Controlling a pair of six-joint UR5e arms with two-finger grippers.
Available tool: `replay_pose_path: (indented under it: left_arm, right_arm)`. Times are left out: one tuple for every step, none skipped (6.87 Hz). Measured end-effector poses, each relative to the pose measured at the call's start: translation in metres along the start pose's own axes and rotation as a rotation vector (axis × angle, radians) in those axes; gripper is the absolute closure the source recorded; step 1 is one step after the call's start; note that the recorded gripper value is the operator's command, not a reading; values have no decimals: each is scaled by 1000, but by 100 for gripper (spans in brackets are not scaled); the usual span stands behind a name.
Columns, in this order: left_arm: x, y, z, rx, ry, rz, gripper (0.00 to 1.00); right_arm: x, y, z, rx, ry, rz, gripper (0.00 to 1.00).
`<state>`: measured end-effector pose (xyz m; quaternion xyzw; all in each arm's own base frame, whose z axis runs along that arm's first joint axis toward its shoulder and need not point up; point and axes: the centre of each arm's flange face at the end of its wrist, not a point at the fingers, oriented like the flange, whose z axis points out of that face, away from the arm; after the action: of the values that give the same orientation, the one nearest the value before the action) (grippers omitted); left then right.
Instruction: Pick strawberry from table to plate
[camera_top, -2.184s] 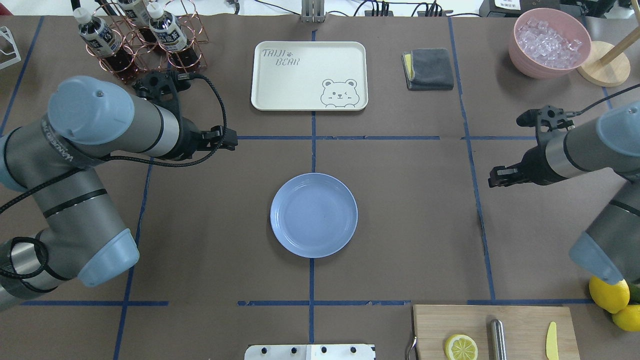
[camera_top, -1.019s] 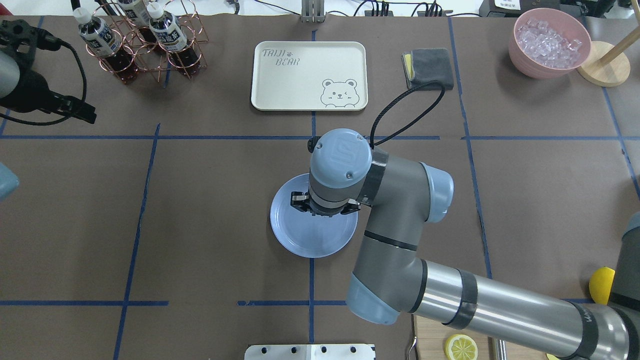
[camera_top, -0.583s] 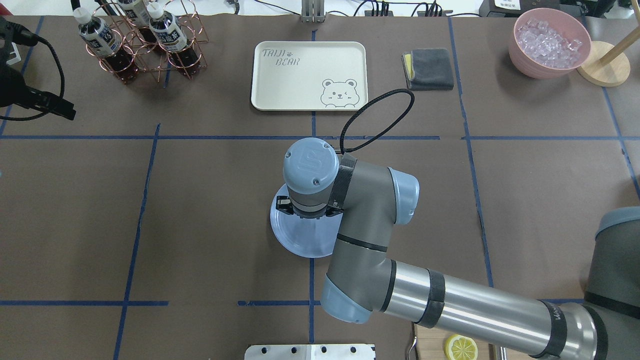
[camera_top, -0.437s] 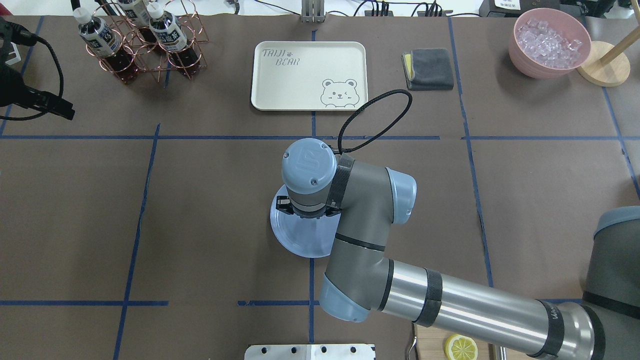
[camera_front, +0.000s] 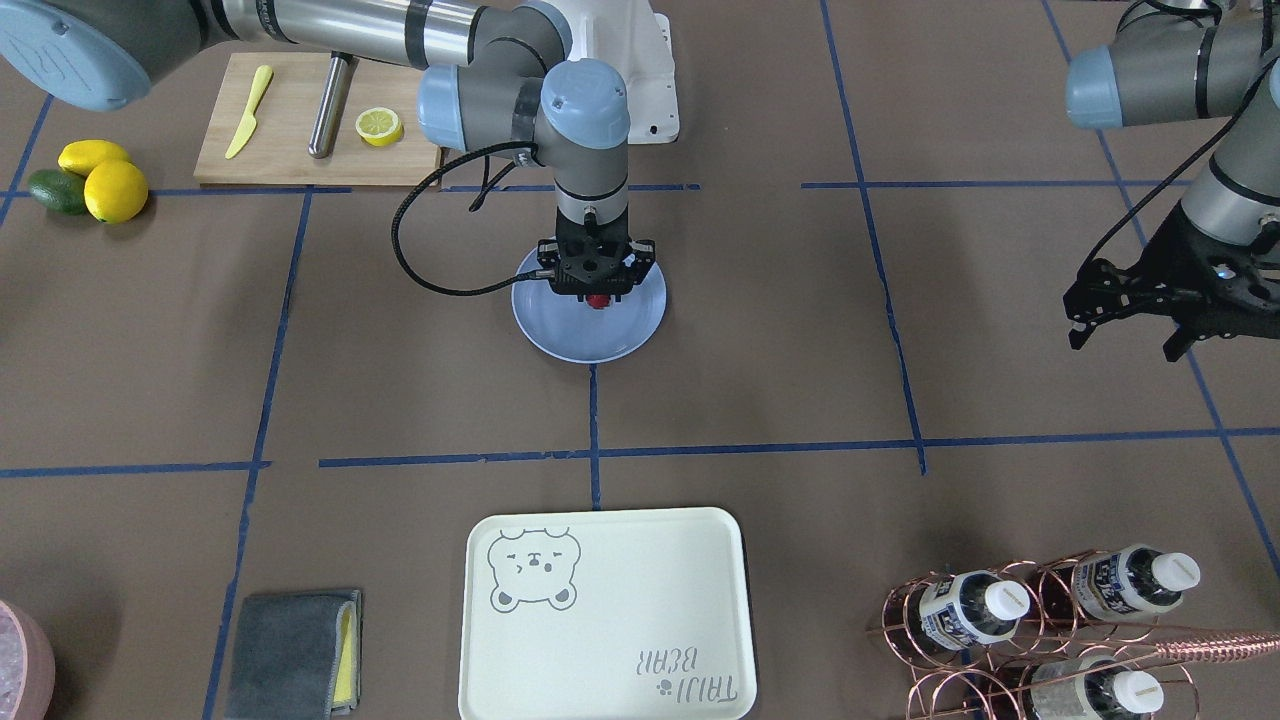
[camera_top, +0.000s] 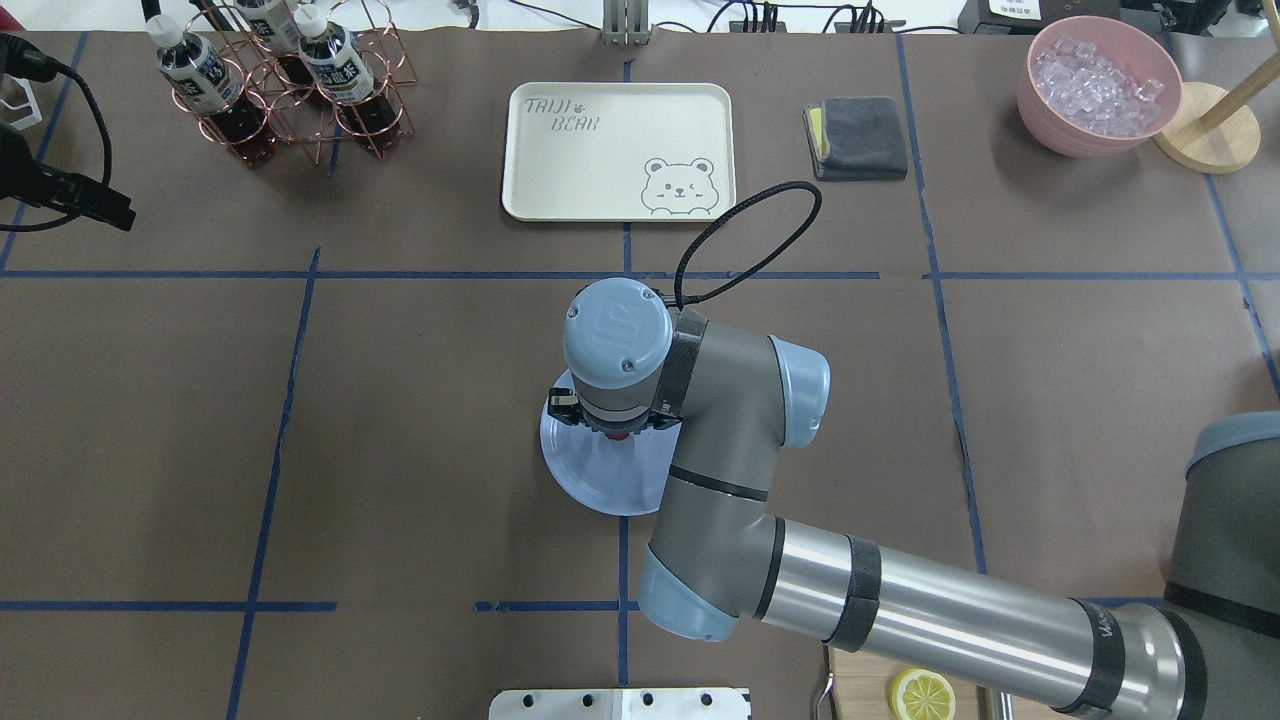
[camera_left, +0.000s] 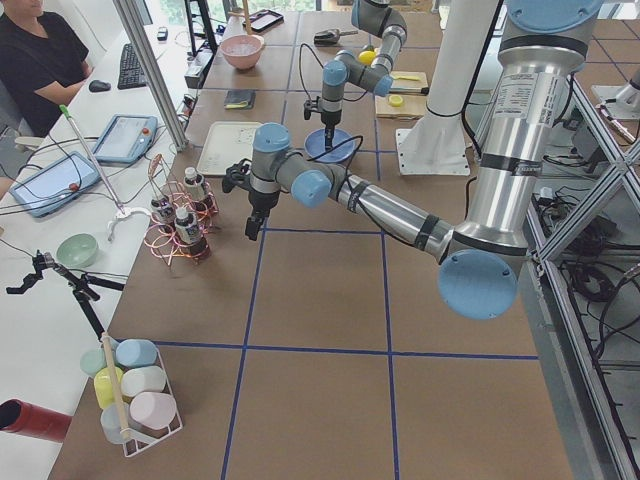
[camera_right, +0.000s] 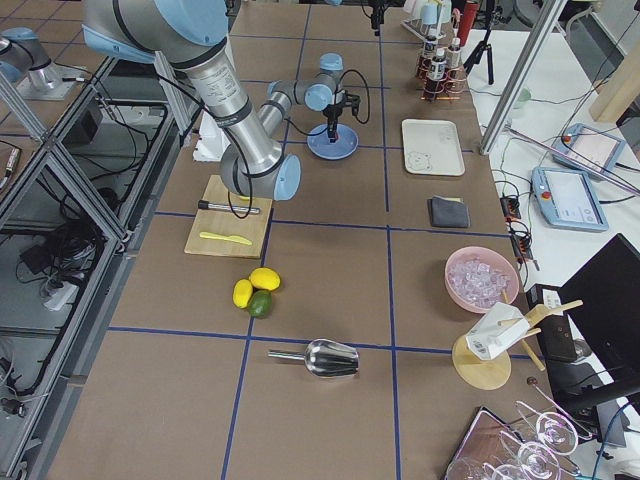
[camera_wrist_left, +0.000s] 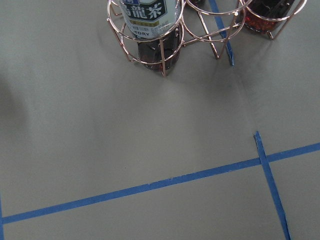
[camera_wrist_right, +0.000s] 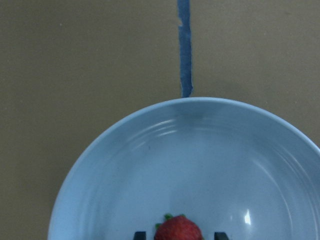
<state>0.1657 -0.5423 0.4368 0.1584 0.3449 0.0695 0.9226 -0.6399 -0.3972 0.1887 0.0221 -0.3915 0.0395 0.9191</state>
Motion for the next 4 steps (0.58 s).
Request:
replay_pose_path:
  left_arm:
    - [-4,-1,-1,2,-3,3,0]
    - [-12,-3,-3,5,-11,7,0]
    - [-27,-5,-8,8,-26,15,0]
    - [-51,-8,-17,6,-52,29,0]
  right_arm:
    - [1,-2,-1,1,-5,1,0]
    - [4,-10,-10,-1,-14,10,0]
    - [15,-24,-31,-10,-28,30,0]
    - [40,-40,-66,-14,-41,53,0]
